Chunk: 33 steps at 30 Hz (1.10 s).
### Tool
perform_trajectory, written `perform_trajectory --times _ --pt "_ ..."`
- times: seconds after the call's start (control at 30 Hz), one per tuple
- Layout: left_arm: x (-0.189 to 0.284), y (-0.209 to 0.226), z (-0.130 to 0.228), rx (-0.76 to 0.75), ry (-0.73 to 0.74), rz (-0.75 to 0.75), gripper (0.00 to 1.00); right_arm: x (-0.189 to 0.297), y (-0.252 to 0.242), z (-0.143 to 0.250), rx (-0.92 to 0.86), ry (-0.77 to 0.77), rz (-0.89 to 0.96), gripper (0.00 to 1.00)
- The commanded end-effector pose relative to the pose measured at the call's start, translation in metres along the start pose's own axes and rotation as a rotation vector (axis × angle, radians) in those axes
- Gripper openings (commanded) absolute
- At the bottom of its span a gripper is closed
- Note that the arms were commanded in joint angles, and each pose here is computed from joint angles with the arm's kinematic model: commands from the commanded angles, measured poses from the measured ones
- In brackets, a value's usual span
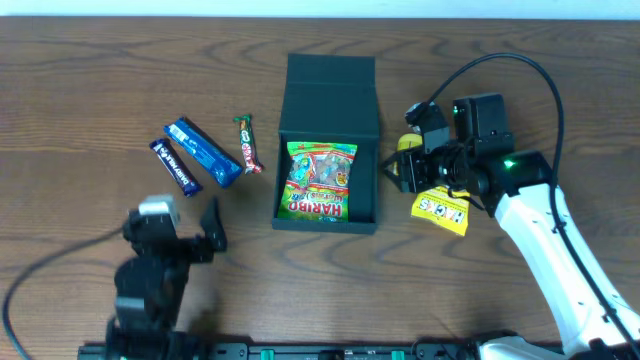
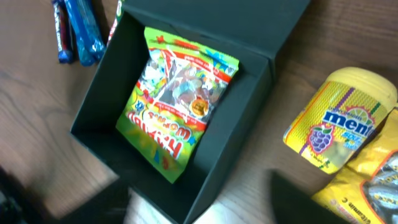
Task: Pack container
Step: 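Grasp the blue Oreo pack with the left gripper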
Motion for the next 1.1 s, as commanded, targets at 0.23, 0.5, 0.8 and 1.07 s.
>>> perform_trajectory --times 0.23,0.5,0.8,1.07 --pt "-0.119 -0.014 -0.058 0.01 0.365 0.057 0.95 -0.001 0.0 0.004 -0.075 0.024 -0.014 0.99" --pt "-0.188 -0.032 -0.026 0.051 0.498 0.178 0.95 0.0 -0.002 0.011 -0.092 0.059 -0.003 0.99" --pt "-0.196 -0.001 0.019 0.306 0.652 -0.238 0.95 -0.001 -0.002 0.011 -0.092 0.058 0.002 0.99" --pt "-0.208 0.01 0.047 0.508 0.721 -0.284 1.0 -0.001 -0.004 0.012 -0.095 0.064 0.011 0.99"
Point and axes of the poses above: each gripper's point midway between its finger pads, its own x axis back along the fingers, its own y axis along the line the jaws close on, z = x × y, the point moved 7 cm from there along x, back along the fingers, and after that the axes turned 13 degrees about -x, right-handed, at the moved point
